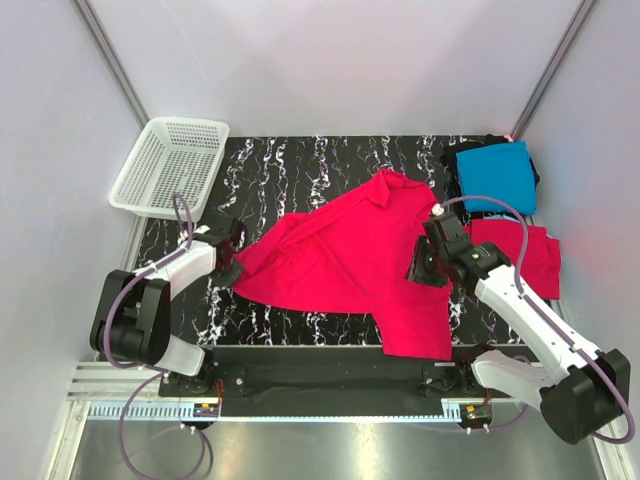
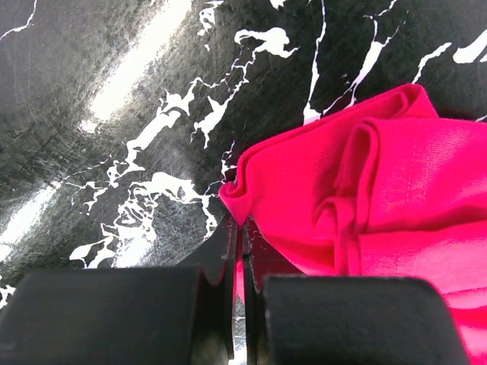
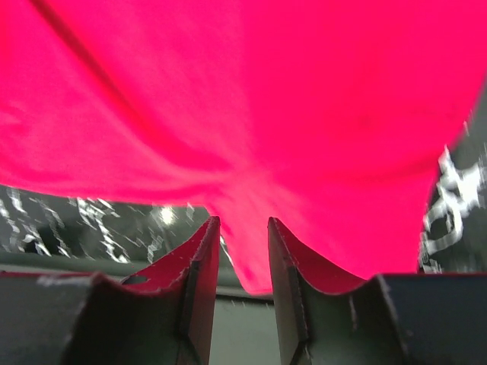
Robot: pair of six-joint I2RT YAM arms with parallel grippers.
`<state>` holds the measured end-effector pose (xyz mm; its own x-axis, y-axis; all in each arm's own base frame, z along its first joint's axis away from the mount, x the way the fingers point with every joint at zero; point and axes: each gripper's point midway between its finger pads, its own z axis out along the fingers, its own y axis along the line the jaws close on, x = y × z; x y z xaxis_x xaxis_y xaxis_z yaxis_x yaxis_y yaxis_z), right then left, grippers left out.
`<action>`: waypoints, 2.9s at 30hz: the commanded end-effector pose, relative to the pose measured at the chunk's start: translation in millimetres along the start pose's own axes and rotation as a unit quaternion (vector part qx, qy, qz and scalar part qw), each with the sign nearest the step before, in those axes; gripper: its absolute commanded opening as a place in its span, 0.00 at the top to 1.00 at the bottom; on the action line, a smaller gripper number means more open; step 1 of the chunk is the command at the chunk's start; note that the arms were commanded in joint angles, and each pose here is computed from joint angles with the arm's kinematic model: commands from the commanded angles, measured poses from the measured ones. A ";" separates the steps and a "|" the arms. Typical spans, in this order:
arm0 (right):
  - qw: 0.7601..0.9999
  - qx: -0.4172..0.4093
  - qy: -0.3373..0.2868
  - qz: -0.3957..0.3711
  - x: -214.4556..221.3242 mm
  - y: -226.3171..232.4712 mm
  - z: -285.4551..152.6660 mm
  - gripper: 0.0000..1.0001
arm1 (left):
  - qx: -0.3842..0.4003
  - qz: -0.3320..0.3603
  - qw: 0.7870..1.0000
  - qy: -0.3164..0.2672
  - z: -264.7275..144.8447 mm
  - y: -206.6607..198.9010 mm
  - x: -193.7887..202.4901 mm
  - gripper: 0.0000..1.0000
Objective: Fold and stack the t-shirts
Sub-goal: Flatten the tshirt out
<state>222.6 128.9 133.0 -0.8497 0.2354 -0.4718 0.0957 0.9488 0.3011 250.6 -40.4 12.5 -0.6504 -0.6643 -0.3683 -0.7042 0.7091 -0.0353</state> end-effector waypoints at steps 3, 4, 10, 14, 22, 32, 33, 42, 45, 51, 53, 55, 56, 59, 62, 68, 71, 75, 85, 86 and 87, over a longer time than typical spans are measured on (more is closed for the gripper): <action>0.998 0.024 0.032 0.051 28.1 -8.9 -24.1 0.61 | 0.018 0.011 0.999 0.031 7.4 -3.1 14.2 1.00; 0.997 0.030 0.035 0.066 30.5 -8.8 -27.8 0.64 | 0.026 0.013 0.999 0.035 5.1 -6.3 14.5 1.00; 0.991 0.072 0.085 0.075 64.4 -20.9 -13.5 0.65 | 0.072 0.033 0.996 0.046 -7.7 -28.5 9.8 1.00; 0.987 0.063 0.130 0.073 90.1 -14.8 20.0 0.69 | 0.094 0.042 0.994 0.047 -16.3 -34.8 9.0 1.00; 0.994 0.039 0.094 0.044 81.9 0.6 33.4 0.43 | 0.099 0.054 0.993 0.028 -30.1 -28.7 1.9 1.00; 0.991 0.064 0.117 0.022 84.1 1.5 55.1 0.42 | 0.074 0.046 0.996 -0.015 -48.5 -10.7 -14.5 1.00; 0.990 0.069 0.123 0.021 86.6 0.4 57.6 0.42 | 0.072 0.045 0.996 -0.021 -51.2 -9.0 -17.1 1.00; 0.981 0.105 0.162 0.015 108.3 -4.8 77.5 0.46 | 0.073 0.044 0.996 -0.032 -61.5 -2.3 -19.5 1.00; 0.977 0.112 0.181 0.003 112.9 -0.1 84.5 0.47 | 0.078 0.047 0.995 -0.033 -65.3 -1.3 -19.4 1.00; 0.976 0.117 0.180 -0.025 99.2 15.3 101.3 0.48 | 0.091 0.049 0.994 -0.041 -76.2 -0.6 -21.9 1.00; 0.978 0.111 0.171 -0.041 87.3 26.1 107.8 0.48 | 0.091 0.052 0.994 -0.041 -77.9 -0.2 -22.0 1.00; 0.977 0.118 0.171 -0.052 82.4 29.4 117.2 0.47 | 0.095 0.053 0.993 -0.042 -80.9 -0.8 -23.3 1.00; 0.979 0.114 0.157 -0.065 70.1 37.3 120.6 0.47 | 0.095 0.054 0.993 -0.042 -81.6 -0.6 -23.2 1.00; 0.979 0.120 0.141 -0.087 46.2 45.5 134.7 0.47 | 0.094 0.055 0.993 -0.043 -83.0 0.6 -23.7 1.00; 0.979 0.126 0.132 -0.095 19.2 43.2 152.0 0.47 | 0.092 0.055 0.993 -0.045 -83.0 0.4 -24.9 1.00; 0.978 0.144 0.100 -0.114 -34.1 28.1 174.2 0.48 | 0.088 0.061 0.993 -0.040 -80.6 -1.2 -24.7 1.00; 0.979 0.143 0.082 -0.123 -49.5 30.0 170.5 0.48 | 0.087 0.063 0.994 -0.036 -79.2 -1.8 -23.5 1.00; 0.986 0.119 0.037 -0.114 -70.3 42.4 135.6 0.48 | 0.092 0.062 0.993 -0.038 -81.3 -2.4 -23.7 1.00; 0.981 0.162 -0.077 -0.080 -111.4 22.0 35.0 0.43 | 0.098 0.063 0.992 -0.045 -85.9 -5.0 -28.3 1.00; 0.980 0.171 -0.069 -0.080 -109.0 18.7 37.4 0.43 | 0.099 0.062 0.992 -0.045 -87.0 -5.5 -28.8 1.00; 0.978 0.180 -0.067 -0.077 -108.4 14.9 38.2 0.43 | 0.100 0.062 0.992 -0.046 -87.5 -6.2 -29.4 1.00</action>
<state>340.9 150.8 167.3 -0.7751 0.0923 -0.6250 0.0884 0.9954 0.0375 233.0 -44.7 83.6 -0.7218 -0.5573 -0.4104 -0.5610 0.8184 -0.1246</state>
